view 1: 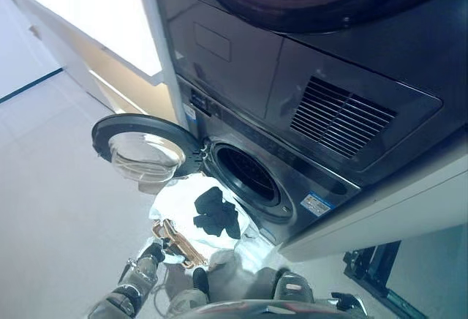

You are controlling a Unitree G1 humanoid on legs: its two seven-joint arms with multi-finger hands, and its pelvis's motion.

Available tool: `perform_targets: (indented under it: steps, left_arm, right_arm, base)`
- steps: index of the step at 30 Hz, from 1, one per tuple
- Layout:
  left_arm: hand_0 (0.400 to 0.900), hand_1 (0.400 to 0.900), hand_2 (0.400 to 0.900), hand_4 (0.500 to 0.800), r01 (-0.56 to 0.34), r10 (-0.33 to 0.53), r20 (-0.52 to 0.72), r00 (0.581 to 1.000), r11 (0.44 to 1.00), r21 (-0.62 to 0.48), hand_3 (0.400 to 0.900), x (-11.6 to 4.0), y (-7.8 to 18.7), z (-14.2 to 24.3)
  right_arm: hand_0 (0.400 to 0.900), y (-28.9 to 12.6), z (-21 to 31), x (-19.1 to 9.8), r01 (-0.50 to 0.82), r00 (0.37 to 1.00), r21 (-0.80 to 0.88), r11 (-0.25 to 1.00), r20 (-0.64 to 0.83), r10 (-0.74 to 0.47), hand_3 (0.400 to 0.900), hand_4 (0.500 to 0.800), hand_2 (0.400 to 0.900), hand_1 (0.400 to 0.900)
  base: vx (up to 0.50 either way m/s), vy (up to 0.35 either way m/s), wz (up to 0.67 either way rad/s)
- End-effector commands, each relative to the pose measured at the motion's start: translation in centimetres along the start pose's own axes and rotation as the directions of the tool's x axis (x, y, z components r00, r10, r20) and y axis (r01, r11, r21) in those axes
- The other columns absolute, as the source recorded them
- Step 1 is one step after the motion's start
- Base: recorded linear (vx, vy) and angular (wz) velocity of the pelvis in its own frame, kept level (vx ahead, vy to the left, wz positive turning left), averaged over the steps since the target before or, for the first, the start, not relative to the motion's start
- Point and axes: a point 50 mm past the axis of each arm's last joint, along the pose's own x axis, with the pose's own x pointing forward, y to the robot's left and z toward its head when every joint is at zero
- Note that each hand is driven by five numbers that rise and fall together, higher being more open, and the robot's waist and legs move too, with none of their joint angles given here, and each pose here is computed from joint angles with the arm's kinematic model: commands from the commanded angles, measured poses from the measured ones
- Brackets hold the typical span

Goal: Put the clothes in the basket into the washing machine.

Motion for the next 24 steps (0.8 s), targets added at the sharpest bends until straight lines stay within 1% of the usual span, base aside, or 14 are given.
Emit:
perform_targets:
  steps: [1, 5, 7, 10, 12, 13, 14, 15, 16, 17, 18, 19, 21, 24]
  left_arm:
    - [0.900, 0.900, 0.900, 0.800, -0.035, 0.031, 0.104, 0.994, 0.999, 0.035, 0.900, 0.3, 0.1, 2.9]
    - [0.900, 0.900, 0.900, 0.800, -0.049, 0.037, 0.113, 0.993, 0.994, 0.101, 0.900, 0.4, 0.3, 3.4]
    - [0.900, 0.900, 0.900, 0.800, -0.081, 0.058, 0.137, 0.989, 0.982, 0.170, 0.900, 0.6, 0.8, 4.3]
    - [0.900, 0.900, 0.900, 0.800, -0.150, 0.096, 0.222, 0.970, 0.959, 0.240, 0.900, 0.9, 2.1, 7.7]
    - [0.900, 0.900, 0.900, 0.800, -0.202, 0.121, 0.278, 0.953, 0.937, 0.286, 0.900, 0.9, 3.0, 9.4]
    - [0.900, 0.900, 0.900, 0.800, -0.202, 0.121, 0.278, 0.953, 0.937, 0.286, 0.900, 0.9, 3.0, 9.4]
    - [0.900, 0.900, 0.900, 0.800, -0.292, 0.158, 0.368, 0.916, 0.892, 0.345, 0.900, 0.7, 4.6, 12.0]
    - [0.900, 0.900, 0.900, 0.800, -0.293, 0.159, 0.368, 0.916, 0.892, 0.345, 0.900, 0.7, 4.6, 12.0]
    - [0.900, 0.900, 0.900, 0.800, -0.366, 0.170, 0.435, 0.884, 0.831, 0.419, 0.900, 0.4, 5.7, 13.8]
    - [0.900, 0.900, 0.900, 0.800, -0.415, 0.174, 0.496, 0.851, 0.801, 0.432, 0.900, 0.0, 6.5, 15.7]
    - [0.900, 0.900, 0.900, 0.800, -0.473, 0.190, 0.532, 0.825, 0.747, 0.468, 0.900, -0.3, 7.3, 16.8]
    - [0.900, 0.900, 0.900, 0.800, -0.474, 0.190, 0.533, 0.825, 0.746, 0.468, 0.900, -0.3, 7.3, 16.8]
    - [0.900, 0.900, 0.900, 0.800, -0.556, 0.229, 0.588, 0.776, 0.688, 0.465, 0.900, -0.9, 8.6, 18.9]
    - [0.900, 0.900, 0.900, 0.800, -0.630, 0.269, 0.633, 0.726, 0.630, 0.455, 0.900, -1.5, 9.7, 20.4]
  right_arm:
    - [0.900, -3.5, -1.8, 0.3, 0.129, 0.990, 0.000, 0.992, -0.061, -0.128, 0.900, 0.800, 0.900, 0.900]
    - [0.900, -4.4, -1.9, 0.3, 0.167, 0.984, 0.013, 0.986, -0.072, -0.165, 0.900, 0.800, 0.900, 0.900]
    - [0.900, -5.1, -1.0, 0.4, 0.195, 0.980, 0.053, 0.979, -0.057, -0.192, 0.900, 0.800, 0.900, 0.900]
    - [0.900, -6.6, 0.9, 0.5, 0.249, 0.969, 0.117, 0.962, -0.031, -0.247, 0.900, 0.800, 0.900, 0.900]
    - [0.900, -7.5, 1.7, 0.5, 0.275, 0.961, 0.149, 0.950, -0.021, -0.275, 0.900, 0.800, 0.900, 0.900]
    - [0.900, -7.5, 1.7, 0.5, 0.276, 0.961, 0.149, 0.950, -0.021, -0.276, 0.900, 0.800, 0.900, 0.900]
    - [0.900, -8.4, 2.8, 0.5, 0.300, 0.952, 0.192, 0.934, 0.000, -0.306, 0.900, 0.800, 0.900, 0.900]
    - [0.900, -8.4, 2.9, 0.5, 0.300, 0.952, 0.193, 0.934, 0.000, -0.306, 0.900, 0.800, 0.900, 0.900]
    - [0.900, -9.0, 3.4, 0.4, 0.322, 0.944, 0.224, 0.920, 0.003, -0.331, 0.900, 0.800, 0.900, 0.900]
    - [0.900, -9.1, 3.7, 0.4, 0.326, 0.941, 0.266, 0.907, 0.005, -0.339, 0.900, 0.800, 0.900, 0.900]
    - [0.900, -9.4, 3.7, 0.4, 0.339, 0.936, 0.287, 0.896, -0.003, -0.353, 0.900, 0.800, 0.900, 0.900]
    - [0.900, -9.4, 3.7, 0.4, 0.339, 0.936, 0.288, 0.896, -0.003, -0.353, 0.900, 0.800, 0.900, 0.900]
    - [0.900, -9.0, 3.7, 0.3, 0.345, 0.932, 0.339, 0.875, -0.015, -0.362, 0.900, 0.800, 0.900, 0.900]
    - [0.900, -8.4, 3.6, 0.3, 0.342, 0.932, 0.364, 0.866, -0.018, -0.361, 0.900, 0.800, 0.900, 0.900]
  base:
    - [0.188, -0.011, -0.08]
    - [0.106, -0.027, 0.02]
    - [0.008, -0.003, -0.02]
    - [-0.130, 0.009, 0.01]
    - [-0.144, 0.014, -0.03]
    - [-0.197, 0.003, 0.00]
    - [-0.136, -0.008, 0.02]
    - [-0.219, -0.016, 0.07]
    - [-0.156, -0.038, 0.15]
    - [-0.194, -0.057, 0.21]
    - [-0.112, -0.049, 0.17]
    - [-0.096, -0.044, 0.10]
    - [-0.102, -0.035, 0.06]
    - [-0.035, -0.002, 0.00]
